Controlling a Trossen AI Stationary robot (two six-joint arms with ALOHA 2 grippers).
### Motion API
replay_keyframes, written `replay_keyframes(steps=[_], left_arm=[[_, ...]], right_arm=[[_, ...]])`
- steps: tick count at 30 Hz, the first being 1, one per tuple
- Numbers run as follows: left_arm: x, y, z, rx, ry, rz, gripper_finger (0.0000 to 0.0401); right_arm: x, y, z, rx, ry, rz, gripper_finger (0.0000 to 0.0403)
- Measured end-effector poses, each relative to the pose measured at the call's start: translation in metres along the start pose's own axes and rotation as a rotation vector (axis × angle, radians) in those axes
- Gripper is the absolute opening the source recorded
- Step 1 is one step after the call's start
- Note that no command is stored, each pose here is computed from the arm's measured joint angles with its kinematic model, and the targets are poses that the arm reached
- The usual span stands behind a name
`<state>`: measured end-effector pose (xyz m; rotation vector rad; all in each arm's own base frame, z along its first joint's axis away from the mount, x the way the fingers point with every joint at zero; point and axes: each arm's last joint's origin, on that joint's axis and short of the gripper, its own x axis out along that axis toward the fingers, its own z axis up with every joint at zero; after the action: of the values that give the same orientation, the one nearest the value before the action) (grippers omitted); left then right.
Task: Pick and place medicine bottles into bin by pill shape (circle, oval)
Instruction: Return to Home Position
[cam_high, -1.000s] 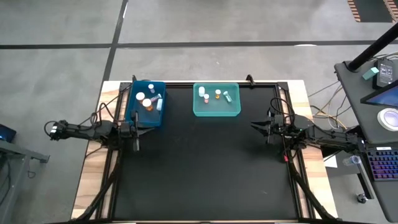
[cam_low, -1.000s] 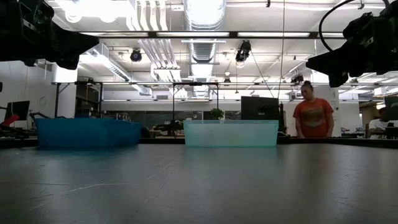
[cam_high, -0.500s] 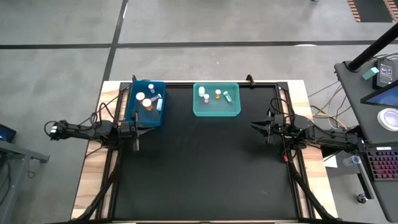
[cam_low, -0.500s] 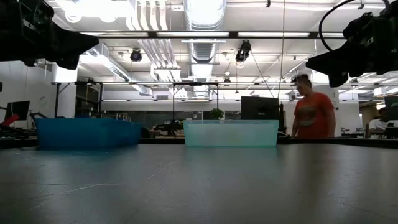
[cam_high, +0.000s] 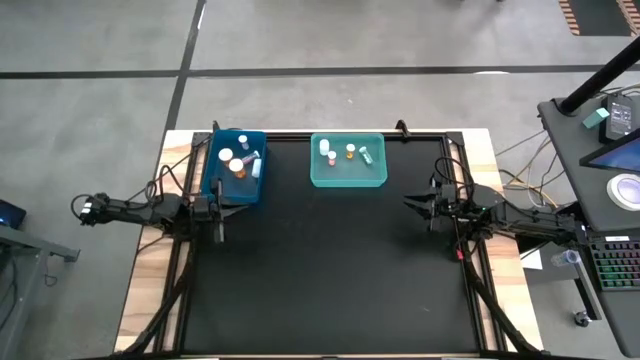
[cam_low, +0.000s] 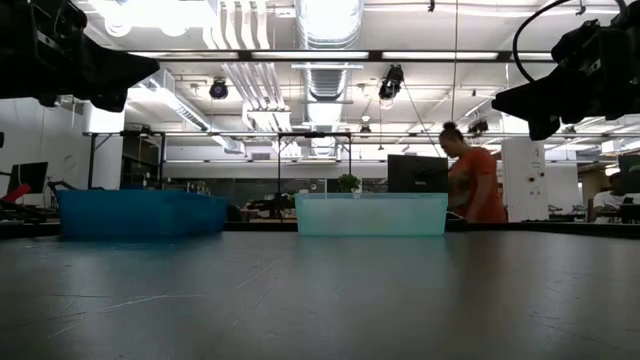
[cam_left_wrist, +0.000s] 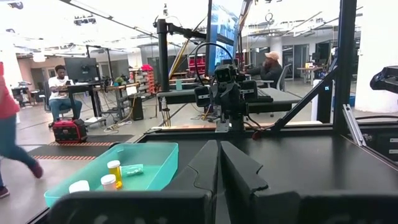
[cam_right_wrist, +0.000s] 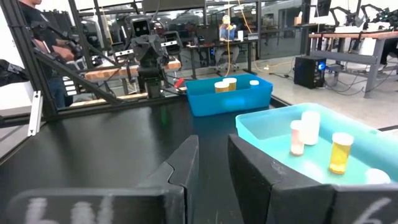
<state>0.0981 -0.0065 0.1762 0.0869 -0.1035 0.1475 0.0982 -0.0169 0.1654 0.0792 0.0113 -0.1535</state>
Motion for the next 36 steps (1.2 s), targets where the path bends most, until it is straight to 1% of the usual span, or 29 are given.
replay_keyframes(steps=[8,21,32,36], left_arm=[[0.0000,0.0000,0.0000,0.000,0.000,0.000,0.0000],[0.0000,0.0001,0.0000,0.000,0.000,0.000,0.0000],[0.0000,0.0000,0.0000,0.000,0.000,0.000,0.0000],[0.0000,0.0000,0.0000,0.000,0.000,0.000,0.0000]], right_arm=[[0.0000,0.0000,0.0000,0.000,0.000,0.000,0.0068],[0.0000,0.0000,0.0000,0.000,0.000,0.000,0.0082],[0.0000,0.0000,0.0000,0.000,0.000,0.000,0.0069],[0.0000,0.0000,0.0000,0.000,0.000,0.000,0.0069]])
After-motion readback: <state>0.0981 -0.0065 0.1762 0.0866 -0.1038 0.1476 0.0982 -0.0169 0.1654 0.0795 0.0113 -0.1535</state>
